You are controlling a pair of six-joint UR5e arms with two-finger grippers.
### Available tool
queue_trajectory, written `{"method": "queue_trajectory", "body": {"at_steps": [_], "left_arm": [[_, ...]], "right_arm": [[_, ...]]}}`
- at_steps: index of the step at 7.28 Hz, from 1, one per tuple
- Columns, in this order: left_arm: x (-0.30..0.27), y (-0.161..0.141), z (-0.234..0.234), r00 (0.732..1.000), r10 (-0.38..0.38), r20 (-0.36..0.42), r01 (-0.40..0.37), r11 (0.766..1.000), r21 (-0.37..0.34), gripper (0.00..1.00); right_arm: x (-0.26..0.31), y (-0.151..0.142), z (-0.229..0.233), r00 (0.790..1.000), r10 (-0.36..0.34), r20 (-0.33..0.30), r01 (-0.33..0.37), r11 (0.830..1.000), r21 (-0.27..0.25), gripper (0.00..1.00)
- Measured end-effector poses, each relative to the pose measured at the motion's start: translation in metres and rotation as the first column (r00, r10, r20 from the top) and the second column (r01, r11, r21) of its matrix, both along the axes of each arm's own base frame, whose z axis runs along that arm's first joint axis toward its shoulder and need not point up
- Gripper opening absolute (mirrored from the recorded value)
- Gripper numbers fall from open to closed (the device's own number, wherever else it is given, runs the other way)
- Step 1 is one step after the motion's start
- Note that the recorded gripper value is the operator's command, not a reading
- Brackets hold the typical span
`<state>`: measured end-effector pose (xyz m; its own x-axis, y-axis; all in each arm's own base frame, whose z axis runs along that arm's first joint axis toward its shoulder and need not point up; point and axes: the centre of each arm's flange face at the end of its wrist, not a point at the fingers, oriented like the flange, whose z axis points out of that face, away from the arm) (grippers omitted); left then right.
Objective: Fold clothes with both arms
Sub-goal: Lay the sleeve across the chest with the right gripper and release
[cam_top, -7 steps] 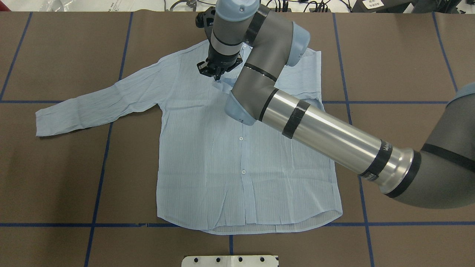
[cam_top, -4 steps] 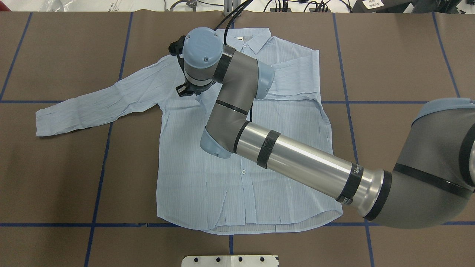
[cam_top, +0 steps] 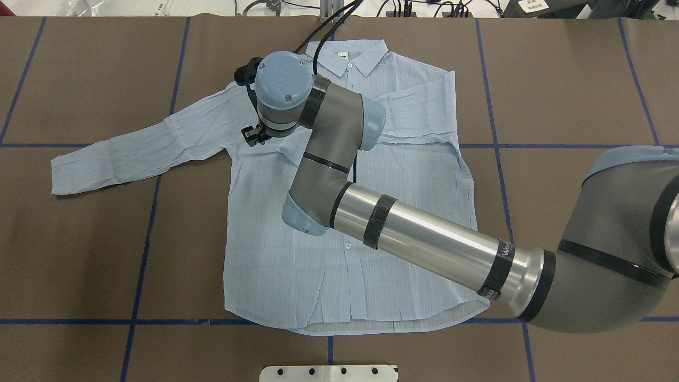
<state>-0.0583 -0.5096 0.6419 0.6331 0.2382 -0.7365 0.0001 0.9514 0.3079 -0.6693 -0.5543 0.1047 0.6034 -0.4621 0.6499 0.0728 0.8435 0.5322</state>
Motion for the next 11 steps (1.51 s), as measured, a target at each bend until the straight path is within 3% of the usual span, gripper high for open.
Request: {"method": "queue_trajectory", "body": {"at_steps": [1,2,3,4,5,6,7,8,9,11], "left_arm": [[0.000,0.000,0.000,1.000,-0.002,-0.001,0.002,1.000,-0.001,1.00],[0.000,0.000,0.000,1.000,-0.003,-0.001,0.003,1.000,-0.003,1.00],[0.000,0.000,0.000,1.000,-0.004,-0.001,0.004,1.000,-0.003,1.00],[0.000,0.000,0.000,1.000,-0.004,-0.001,0.004,1.000,-0.004,1.00],[0.000,0.000,0.001,1.000,-0.003,-0.001,0.003,1.000,-0.005,1.00],[0.000,0.000,0.003,1.000,-0.003,-0.001,0.003,1.000,-0.007,1.00],[0.000,0.000,0.003,1.000,-0.003,-0.001,0.003,1.000,-0.008,1.00],[0.000,0.000,0.004,1.000,-0.003,-0.001,0.003,1.000,-0.009,1.00],[0.000,0.000,0.003,1.000,-0.003,-0.001,0.003,1.000,-0.008,1.00],[0.000,0.000,0.004,1.000,-0.003,-0.001,0.003,1.000,-0.009,1.00]], "right_arm": [[0.001,0.001,0.006,1.000,0.028,0.012,-0.027,0.999,-0.047,0.99],[0.006,0.005,0.022,0.996,0.082,0.035,-0.077,0.987,-0.140,0.99],[0.014,0.011,0.043,0.987,0.150,0.054,-0.132,0.959,-0.251,0.96],[0.019,0.017,0.059,0.971,0.232,0.060,-0.194,0.907,-0.372,0.96],[0.022,0.020,0.065,0.949,0.310,0.049,-0.250,0.842,-0.479,0.96],[0.023,0.024,0.065,0.931,0.364,0.029,-0.289,0.783,-0.552,0.94],[0.020,0.029,0.064,0.920,0.392,0.007,-0.311,0.742,-0.594,0.85],[0.013,0.038,0.065,0.917,0.399,-0.011,-0.321,0.720,-0.615,0.82],[0.006,0.045,0.067,0.916,0.402,-0.022,-0.325,0.707,-0.628,0.63],[0.000,0.051,0.069,0.913,0.406,-0.034,-0.331,0.692,-0.641,0.57]]}}
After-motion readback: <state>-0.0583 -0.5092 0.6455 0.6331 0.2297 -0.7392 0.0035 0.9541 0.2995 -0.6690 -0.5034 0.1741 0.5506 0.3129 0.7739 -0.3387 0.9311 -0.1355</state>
